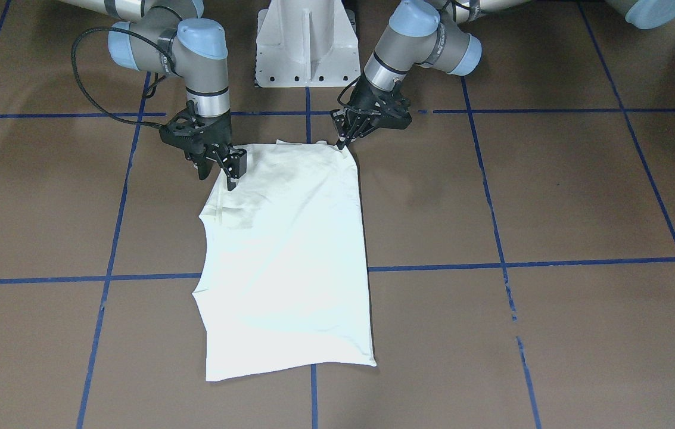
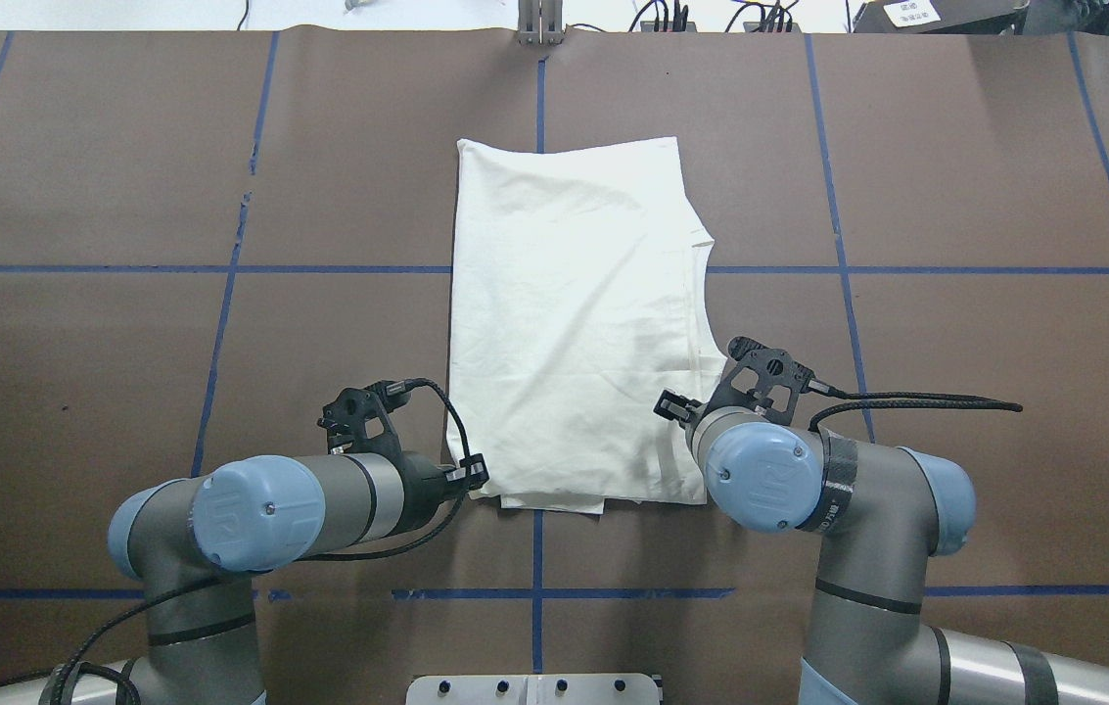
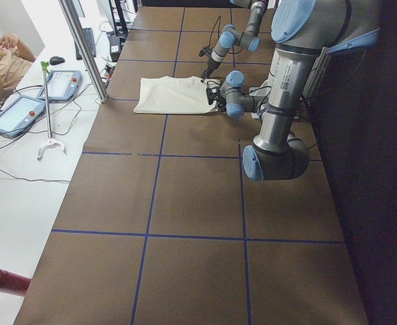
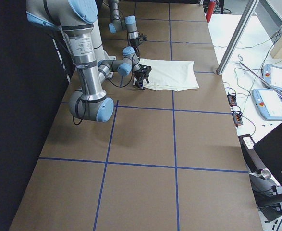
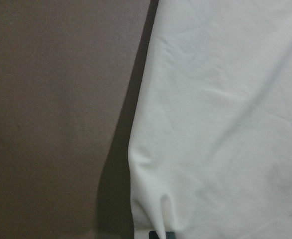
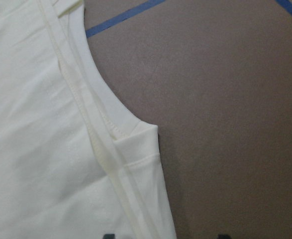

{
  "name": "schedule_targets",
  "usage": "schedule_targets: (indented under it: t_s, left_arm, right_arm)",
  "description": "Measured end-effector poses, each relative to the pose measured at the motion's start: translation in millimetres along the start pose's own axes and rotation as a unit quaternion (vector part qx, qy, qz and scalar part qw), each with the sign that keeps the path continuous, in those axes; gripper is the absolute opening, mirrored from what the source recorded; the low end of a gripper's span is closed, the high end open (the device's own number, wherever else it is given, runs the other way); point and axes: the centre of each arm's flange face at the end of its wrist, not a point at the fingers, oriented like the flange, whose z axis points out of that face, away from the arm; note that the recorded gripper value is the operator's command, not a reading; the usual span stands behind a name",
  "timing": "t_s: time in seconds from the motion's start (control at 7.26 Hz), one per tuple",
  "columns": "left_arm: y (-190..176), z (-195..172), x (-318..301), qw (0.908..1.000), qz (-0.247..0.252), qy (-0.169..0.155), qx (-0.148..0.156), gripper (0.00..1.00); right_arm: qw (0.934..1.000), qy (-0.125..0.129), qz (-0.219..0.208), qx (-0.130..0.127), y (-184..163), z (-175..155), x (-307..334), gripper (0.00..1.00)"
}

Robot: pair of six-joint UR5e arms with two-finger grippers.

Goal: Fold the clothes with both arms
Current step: 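Raise the right gripper off the shirt corner while the left holds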

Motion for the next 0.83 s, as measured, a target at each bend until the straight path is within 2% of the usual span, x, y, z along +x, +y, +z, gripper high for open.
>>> schedule_targets:
  t_s: [0.41, 0.55, 0.69, 0.83]
  left_arm:
    - [0.0, 0.3, -0.2, 1.0000, 0.000, 0.000, 0.000, 0.00]
    - [0.0, 0.2, -0.2, 1.0000, 0.000, 0.000, 0.000, 0.00]
    - [0.0, 0.2, -0.1, 1.0000, 0.000, 0.000, 0.000, 0.00]
    - [0.0, -0.1, 0.1, 1.0000, 0.000, 0.001, 0.000, 0.00]
  right_arm:
    - [1.0000, -0.007, 0.004, -0.001, 1.9, -5.1, -9.4, 0.48]
    - [1.0000, -0.008, 0.005, -0.002, 2.8, -5.6, -10.3, 0.47]
    - [0.9999, -0.008, 0.006, -0.002, 3.3, -5.8, -10.5, 0.33]
    - [0.9999, -0.009, 0.007, -0.003, 3.7, -6.0, -10.8, 0.03]
